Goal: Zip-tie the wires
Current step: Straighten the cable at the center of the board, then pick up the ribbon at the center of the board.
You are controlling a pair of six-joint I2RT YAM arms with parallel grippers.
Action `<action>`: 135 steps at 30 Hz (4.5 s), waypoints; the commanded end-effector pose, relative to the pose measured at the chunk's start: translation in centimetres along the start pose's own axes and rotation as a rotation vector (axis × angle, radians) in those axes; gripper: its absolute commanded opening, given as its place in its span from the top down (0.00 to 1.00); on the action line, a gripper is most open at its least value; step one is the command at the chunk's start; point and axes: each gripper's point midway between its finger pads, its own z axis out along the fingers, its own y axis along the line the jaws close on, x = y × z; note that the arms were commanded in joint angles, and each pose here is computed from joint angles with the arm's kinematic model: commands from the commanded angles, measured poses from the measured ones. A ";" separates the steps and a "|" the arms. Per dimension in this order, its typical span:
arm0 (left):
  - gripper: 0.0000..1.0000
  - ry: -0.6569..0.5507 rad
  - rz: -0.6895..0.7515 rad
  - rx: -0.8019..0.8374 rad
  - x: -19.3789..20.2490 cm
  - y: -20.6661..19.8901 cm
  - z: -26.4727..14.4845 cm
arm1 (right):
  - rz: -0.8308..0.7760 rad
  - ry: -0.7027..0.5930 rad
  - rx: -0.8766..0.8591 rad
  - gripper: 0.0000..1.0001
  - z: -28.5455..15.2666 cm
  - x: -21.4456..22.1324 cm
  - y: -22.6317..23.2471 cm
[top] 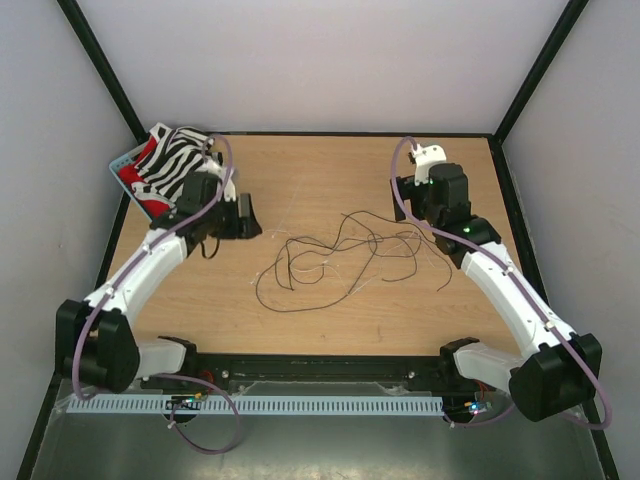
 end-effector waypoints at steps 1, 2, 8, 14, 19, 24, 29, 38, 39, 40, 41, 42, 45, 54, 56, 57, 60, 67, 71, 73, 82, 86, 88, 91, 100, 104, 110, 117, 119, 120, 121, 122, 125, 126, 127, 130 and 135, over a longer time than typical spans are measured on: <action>0.36 -0.072 0.090 -0.001 -5.8 -0.7 0.5 | 0.039 -0.060 -0.038 0.01 -0.2 -0.7 0.7; 0.35 -0.067 0.096 0.003 -6.6 -0.8 1.1 | 0.037 -0.060 -0.038 0.01 -0.3 -0.6 0.7; 0.37 0.016 0.085 -0.002 -7.9 -0.3 6.5 | 0.030 -0.056 -0.049 0.01 -0.4 0.0 0.8; 0.40 0.115 0.084 -0.004 -6.2 0.1 10.5 | 0.023 -0.052 -0.060 0.01 -0.3 0.3 1.0; 0.46 0.155 0.094 0.007 -5.3 0.0 12.2 | 0.015 -0.047 -0.065 0.01 0.0 0.6 1.2; 0.51 0.175 0.098 0.014 -5.0 -0.2 13.7 | 0.018 -0.048 -0.076 0.01 0.1 0.4 1.4; 0.52 0.199 0.108 -0.017 -4.3 0.2 15.1 | 0.022 -0.050 -0.071 0.01 0.0 0.4 1.3; 0.56 0.229 0.122 -0.049 -3.5 0.7 16.4 | 0.018 -0.059 -0.065 0.01 -0.3 0.3 1.1; 0.57 0.233 0.128 -0.051 -3.4 0.6 16.5 | 0.018 -0.062 -0.062 0.01 -0.4 0.2 1.0; 0.57 0.238 0.137 -0.055 -3.2 0.6 16.6 | 0.018 -0.061 -0.060 0.01 -0.4 0.2 1.0; 0.57 0.244 0.145 -0.064 -2.9 0.6 16.6 | 0.018 -0.063 -0.058 0.01 -0.4 0.2 1.0; 0.57 0.250 0.153 -0.075 -2.7 0.6 16.7 | 0.018 -0.065 -0.059 0.01 -0.5 0.1 1.0; 0.58 0.264 0.183 -0.116 -2.0 0.9 16.8 | 0.021 -0.067 -0.063 0.01 -0.5 0.0 1.0; 0.68 0.323 0.208 -0.146 0.5 1.0 17.3 | 0.025 -0.076 -0.067 0.01 -0.7 -0.2 1.1; 0.73 0.331 0.203 -0.146 0.8 1.1 17.4 | 0.026 -0.077 -0.069 0.01 -0.8 -0.2 1.1; 0.75 0.333 0.200 -0.144 1.0 1.1 17.4 | 0.027 -0.079 -0.069 0.01 -0.8 -0.3 1.1; 0.84 0.326 0.200 -0.146 0.7 1.1 17.1 | 0.029 -0.079 -0.076 0.01 -0.8 -0.4 1.2; 0.94 0.225 0.176 -0.100 -3.5 0.2 15.4 | 0.044 -0.099 -0.130 0.01 -1.0 -1.3 2.2; 1.00 0.159 0.159 -0.053 -6.0 -0.5 13.6 | 0.053 -0.107 -0.162 0.01 -0.9 -1.4 2.8; 1.00 0.121 0.158 -0.035 -7.2 -0.8 12.7 | 0.060 -0.112 -0.182 0.01 -0.9 -1.5 3.2; 1.00 -0.096 0.131 0.124 -12.3 -3.9 7.0 | 0.156 -0.178 -0.364 0.01 -1.4 -2.3 6.6; 1.00 -0.228 0.119 0.271 -14.3 -7.2 2.8 | 0.277 -0.257 -0.631 0.03 -3.5 -3.7 10.9; 1.00 -0.279 0.121 0.345 -14.8 -8.8 0.9 | 0.344 -0.293 -0.786 0.05 -5.2 -4.4 13.0; 1.00 -0.321 0.150 0.475 -14.4 -11.4 -1.9 | 0.449 -0.319 -0.969 0.08 -7.3 -5.3 15.1; 1.00 -0.451 0.249 0.664 -12.6 -16.6 -9.5 | 0.483 -0.326 -1.248 0.13 -11.5 -6.9 20.2; 1.00 -0.483 0.254 0.695 -11.6 -18.0 -11.3 | 0.513 -0.342 -1.299 0.17 -12.6 -7.8 21.5; 1.00 -0.489 0.255 0.728 -10.5 -19.1 -12.2 | 0.547 -0.343 -1.340 0.25 -13.4 -8.8 22.8; 1.00 -0.483 0.273 0.745 -9.8 -20.2 -12.2 | 0.553 -0.335 -1.380 0.34 -14.0 -9.2 24.0; 1.00 -0.482 0.274 0.750 -9.7 -20.5 -12.2 | 0.555 -0.329 -1.384 0.36 -13.9 -9.2 24.4; 1.00 -0.481 0.276 0.752 -9.6 -20.7 -12.2 | 0.554 -0.325 -1.385 0.38 -13.8 -9.1 24.6; 1.00 -0.482 0.274 0.752 -9.6 -20.8 -12.1 | 0.555 -0.323 -1.384 0.39 -13.7 -9.1 24.8; 1.00 -0.482 0.277 0.753 -9.6 -20.9 -12.1 | 0.557 -0.321 -1.384 0.40 -13.7 -9.1 24.9; 1.00 -0.481 0.281 0.753 -9.4 -21.2 -12.0 | 0.558 -0.326 -1.381 0.44 -13.6 -9.2 25.2; 1.00 -0.481 0.280 0.753 -9.4 -21.3 -12.0 | 0.560 -0.330 -1.378 0.45 -13.5 -9.3 25.2; 1.00 -0.481 0.279 0.756 -9.4 -21.4 -12.0 | 0.561 -0.332 -1.372 0.46 -13.4 -9.3 25.3; 1.00 -0.482 0.279 0.758 -9.4 -21.6 -12.1 | 0.565 -0.338 -1.359 0.50 -13.2 -9.4 25.4; 1.00 -0.482 0.273 0.755 -9.2 -21.7 -12.1 | 0.574 -0.353 -1.334 0.59 -12.6 -9.7 25.3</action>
